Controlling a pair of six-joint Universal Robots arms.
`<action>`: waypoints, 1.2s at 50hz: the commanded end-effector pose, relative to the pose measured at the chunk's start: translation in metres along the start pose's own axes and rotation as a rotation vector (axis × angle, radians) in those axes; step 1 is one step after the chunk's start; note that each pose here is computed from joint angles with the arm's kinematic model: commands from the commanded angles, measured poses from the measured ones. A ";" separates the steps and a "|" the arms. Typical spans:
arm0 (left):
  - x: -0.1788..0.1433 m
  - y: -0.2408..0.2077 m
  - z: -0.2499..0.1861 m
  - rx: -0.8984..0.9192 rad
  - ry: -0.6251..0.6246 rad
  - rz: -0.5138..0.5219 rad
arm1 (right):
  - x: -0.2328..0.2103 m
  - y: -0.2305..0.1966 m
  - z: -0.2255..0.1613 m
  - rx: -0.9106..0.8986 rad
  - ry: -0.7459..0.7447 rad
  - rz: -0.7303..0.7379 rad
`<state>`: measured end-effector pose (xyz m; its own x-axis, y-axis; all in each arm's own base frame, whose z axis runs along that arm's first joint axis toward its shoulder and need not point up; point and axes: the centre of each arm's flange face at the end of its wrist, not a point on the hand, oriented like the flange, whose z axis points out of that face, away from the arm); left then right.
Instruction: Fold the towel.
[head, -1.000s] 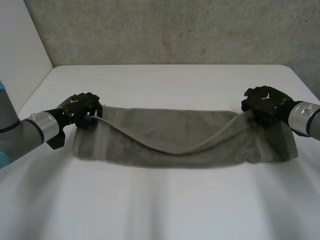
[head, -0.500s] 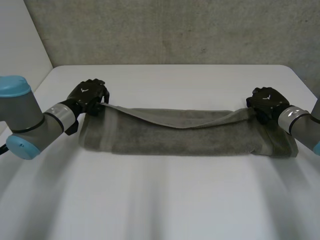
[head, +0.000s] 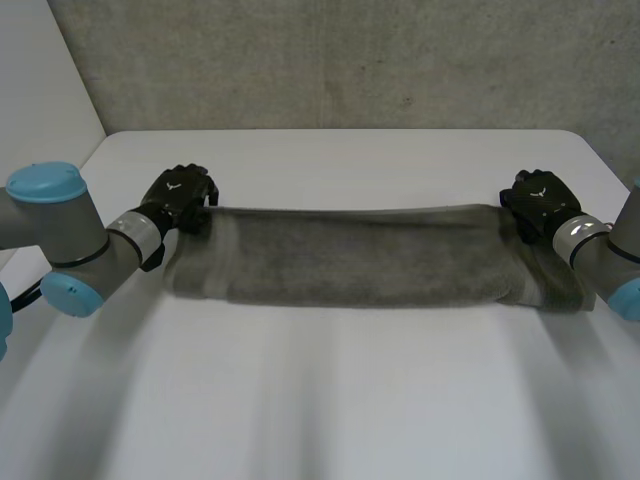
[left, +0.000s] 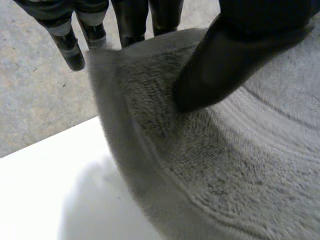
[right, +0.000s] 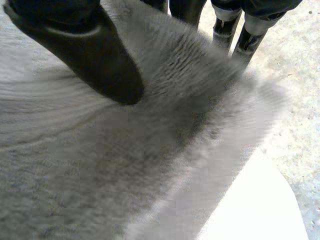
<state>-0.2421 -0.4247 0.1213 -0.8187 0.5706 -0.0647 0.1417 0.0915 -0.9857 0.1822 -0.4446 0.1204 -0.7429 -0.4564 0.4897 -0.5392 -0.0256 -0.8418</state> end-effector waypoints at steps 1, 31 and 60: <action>0.009 -0.002 0.000 0.001 0.014 0.004 | -0.002 -0.001 0.002 0.001 0.006 0.018; 0.025 -0.029 -0.087 -0.090 -0.001 0.024 | 0.024 -0.021 -0.108 -0.124 -0.001 0.219; 0.028 -0.010 -0.101 -0.152 -0.002 0.076 | 0.015 0.042 -0.100 -0.191 -0.020 0.166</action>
<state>-0.2101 -0.3279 0.1436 -0.8024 0.5810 -0.1367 0.2876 0.1756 -0.9415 0.1121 -0.3584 0.1153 -0.8180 -0.4690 0.3330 -0.4767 0.2290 -0.8487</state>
